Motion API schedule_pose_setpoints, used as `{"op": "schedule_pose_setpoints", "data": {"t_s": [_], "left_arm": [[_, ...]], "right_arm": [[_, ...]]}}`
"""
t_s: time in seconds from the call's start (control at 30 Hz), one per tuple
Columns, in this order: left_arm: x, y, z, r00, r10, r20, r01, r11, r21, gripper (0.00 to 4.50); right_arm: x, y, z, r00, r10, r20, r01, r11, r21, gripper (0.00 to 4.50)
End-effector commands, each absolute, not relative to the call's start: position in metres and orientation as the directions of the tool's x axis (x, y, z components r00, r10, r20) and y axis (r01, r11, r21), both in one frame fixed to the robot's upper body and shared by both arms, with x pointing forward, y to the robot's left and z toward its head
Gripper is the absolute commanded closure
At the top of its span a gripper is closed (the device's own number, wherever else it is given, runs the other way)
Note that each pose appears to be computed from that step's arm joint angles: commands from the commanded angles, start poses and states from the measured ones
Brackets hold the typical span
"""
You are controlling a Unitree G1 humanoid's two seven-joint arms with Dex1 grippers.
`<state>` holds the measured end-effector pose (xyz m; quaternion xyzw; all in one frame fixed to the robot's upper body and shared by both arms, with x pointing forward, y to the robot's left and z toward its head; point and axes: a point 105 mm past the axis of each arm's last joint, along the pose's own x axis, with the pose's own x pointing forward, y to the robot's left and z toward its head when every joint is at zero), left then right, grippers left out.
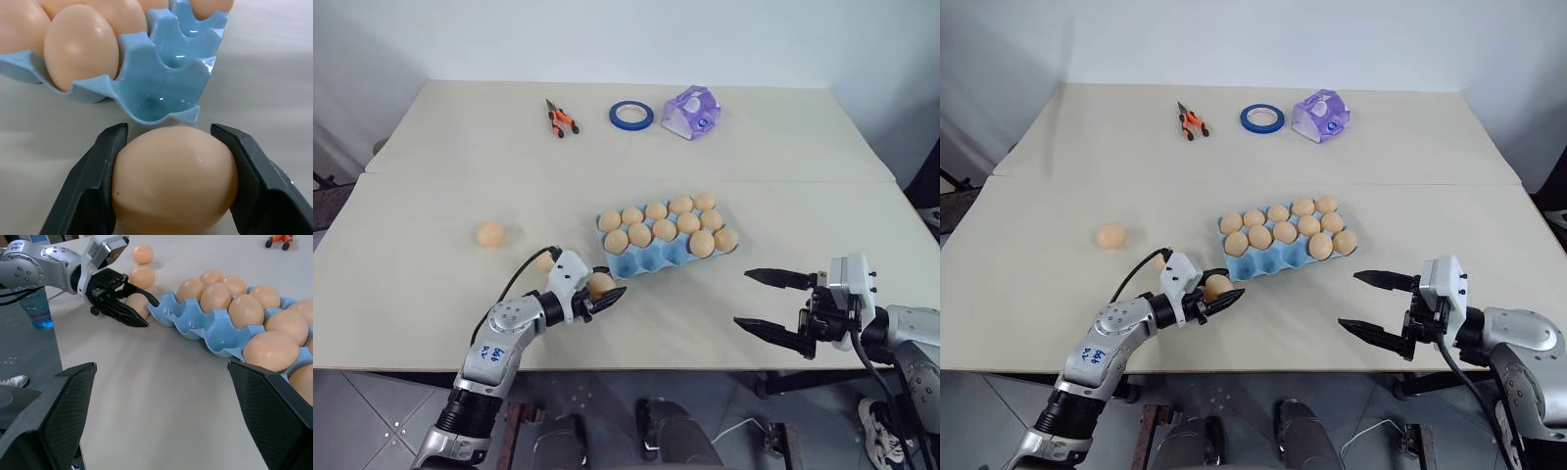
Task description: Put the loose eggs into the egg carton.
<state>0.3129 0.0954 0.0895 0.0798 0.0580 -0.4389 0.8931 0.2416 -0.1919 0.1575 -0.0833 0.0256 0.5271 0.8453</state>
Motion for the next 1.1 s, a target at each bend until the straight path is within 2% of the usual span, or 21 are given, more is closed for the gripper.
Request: {"op": "schedule_pose_setpoints", "data": {"t_s": [0.03, 0.17, 0.3, 0.37, 0.5, 0.57, 0.73, 0.93, 1.1], "left_arm": [[0.307, 0.099, 0.107, 0.590, -0.794, -0.149, 0.808, 0.576, 0.124, 2.09], [0.296, 0.102, 0.129, 0.541, -0.832, -0.120, 0.841, 0.533, 0.092, 2.09], [0.284, 0.092, 0.169, 0.450, -0.892, -0.029, 0.892, 0.449, 0.048, 2.09], [0.288, 0.084, 0.185, 0.434, -0.901, 0.015, 0.899, 0.434, 0.059, 2.09], [0.312, 0.062, 0.197, 0.452, -0.891, 0.040, 0.884, 0.453, 0.117, 2.09], [0.323, 0.051, 0.197, 0.454, -0.890, 0.045, 0.880, 0.456, 0.130, 2.09], [0.341, 0.013, 0.186, 0.354, -0.935, 0.020, 0.917, 0.351, 0.191, 2.09], [0.358, -0.016, 0.166, 0.342, -0.940, -0.003, 0.920, 0.334, 0.206, 2.09], [0.367, -0.041, 0.164, 0.307, -0.952, -0.009, 0.930, 0.298, 0.216, 2.09]], "right_arm": [[0.240, -0.193, 0.171, 0.450, 0.888, -0.100, -0.887, 0.430, -0.168, 0.00], [0.241, -0.194, 0.171, 0.452, 0.886, -0.101, -0.886, 0.432, -0.169, 0.00], [0.243, -0.194, 0.172, 0.451, 0.887, -0.101, -0.886, 0.431, -0.170, 0.00], [0.243, -0.193, 0.172, 0.449, 0.888, -0.098, -0.887, 0.430, -0.170, 0.00], [0.243, -0.192, 0.175, 0.443, 0.893, -0.077, -0.887, 0.424, -0.181, 0.00], [0.241, -0.192, 0.177, 0.443, 0.894, -0.067, -0.886, 0.425, -0.186, 0.00], [0.234, -0.195, 0.180, 0.465, 0.885, -0.020, -0.871, 0.453, -0.189, 0.00], [0.232, -0.204, 0.192, 0.548, 0.831, 0.090, -0.805, 0.554, -0.213, 0.00], [0.221, -0.208, 0.179, 0.591, 0.804, 0.063, -0.782, 0.591, -0.198, 0.00]]}}
